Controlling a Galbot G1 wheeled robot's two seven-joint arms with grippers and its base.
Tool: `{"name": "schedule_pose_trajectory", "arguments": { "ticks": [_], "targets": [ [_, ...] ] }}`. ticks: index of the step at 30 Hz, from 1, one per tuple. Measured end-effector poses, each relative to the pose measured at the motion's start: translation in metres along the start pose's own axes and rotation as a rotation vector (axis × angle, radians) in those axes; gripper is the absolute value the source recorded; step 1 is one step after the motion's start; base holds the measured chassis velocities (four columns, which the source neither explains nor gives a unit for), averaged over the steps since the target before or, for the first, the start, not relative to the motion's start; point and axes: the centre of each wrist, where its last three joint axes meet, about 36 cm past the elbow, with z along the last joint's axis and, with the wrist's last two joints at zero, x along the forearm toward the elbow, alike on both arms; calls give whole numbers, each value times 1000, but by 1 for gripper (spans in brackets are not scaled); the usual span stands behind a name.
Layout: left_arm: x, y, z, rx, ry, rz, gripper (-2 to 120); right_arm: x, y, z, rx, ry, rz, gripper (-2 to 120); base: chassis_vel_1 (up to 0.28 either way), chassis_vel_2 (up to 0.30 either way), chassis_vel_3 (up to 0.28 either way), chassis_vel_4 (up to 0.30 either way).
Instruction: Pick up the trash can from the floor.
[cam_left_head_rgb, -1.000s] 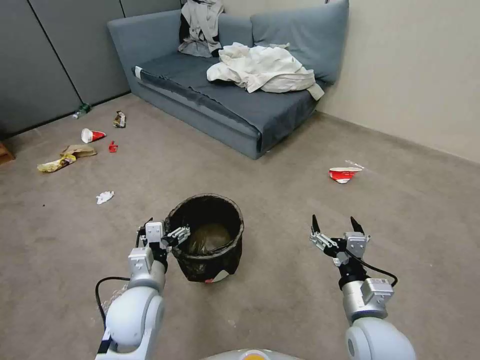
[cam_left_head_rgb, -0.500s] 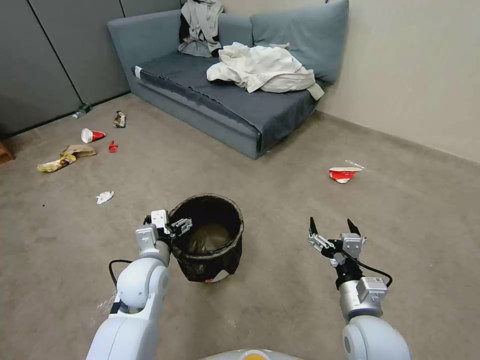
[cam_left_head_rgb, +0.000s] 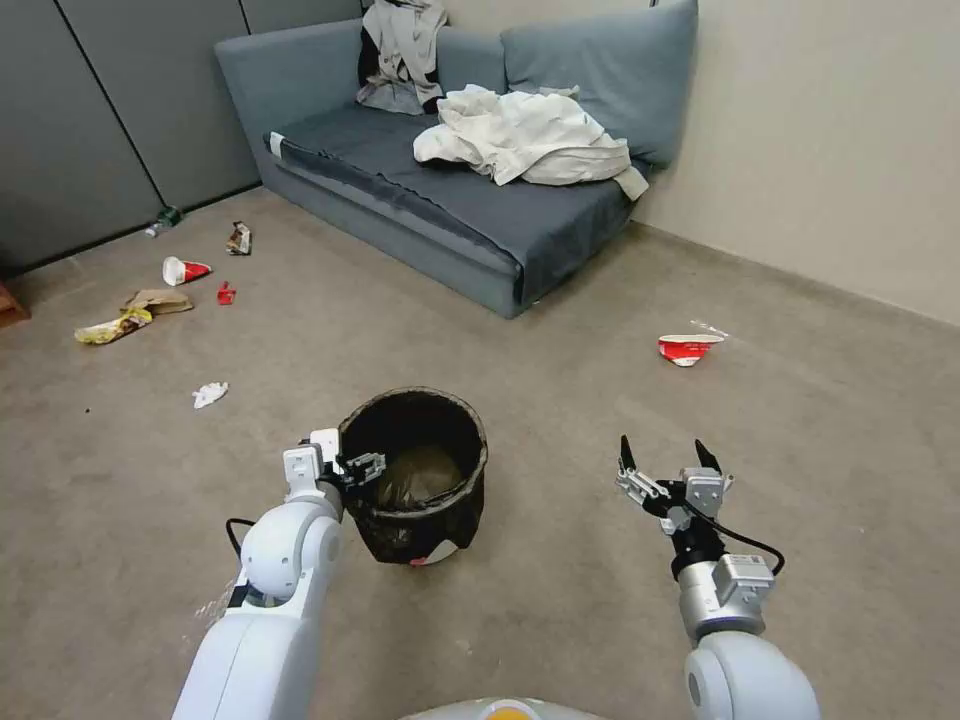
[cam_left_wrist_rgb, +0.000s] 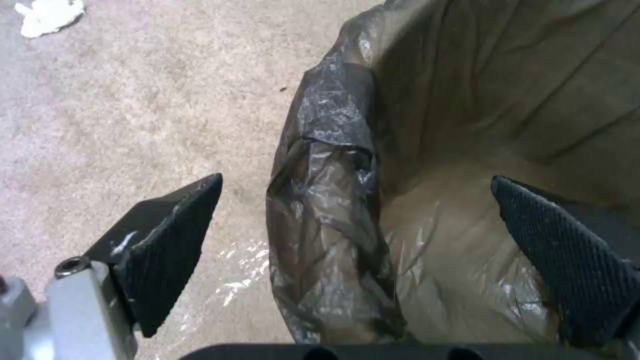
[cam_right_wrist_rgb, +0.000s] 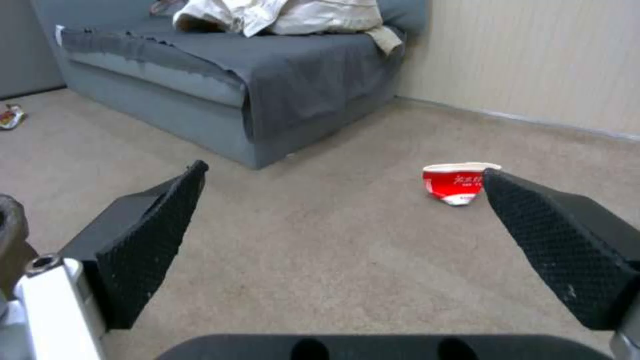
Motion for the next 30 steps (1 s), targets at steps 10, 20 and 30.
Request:
{"name": "schedule_pose_trajectory", "arguments": {
  "ticks": [10, 20, 30],
  "targets": [
    [-6, 0, 3, 19, 20, 7, 75, 0, 1, -1, -1, -3, -2, 100, 0, 0, 0, 0],
    [-8, -3, 5, 26, 26, 9, 37, 0, 1, -1, -2, -4, -4, 100, 0, 0, 0, 0],
    [-8, -3, 8, 35, -10, -19, 7, 0, 1, -1, -3, -3, -5, 100, 0, 0, 0, 0]
  ]
}}
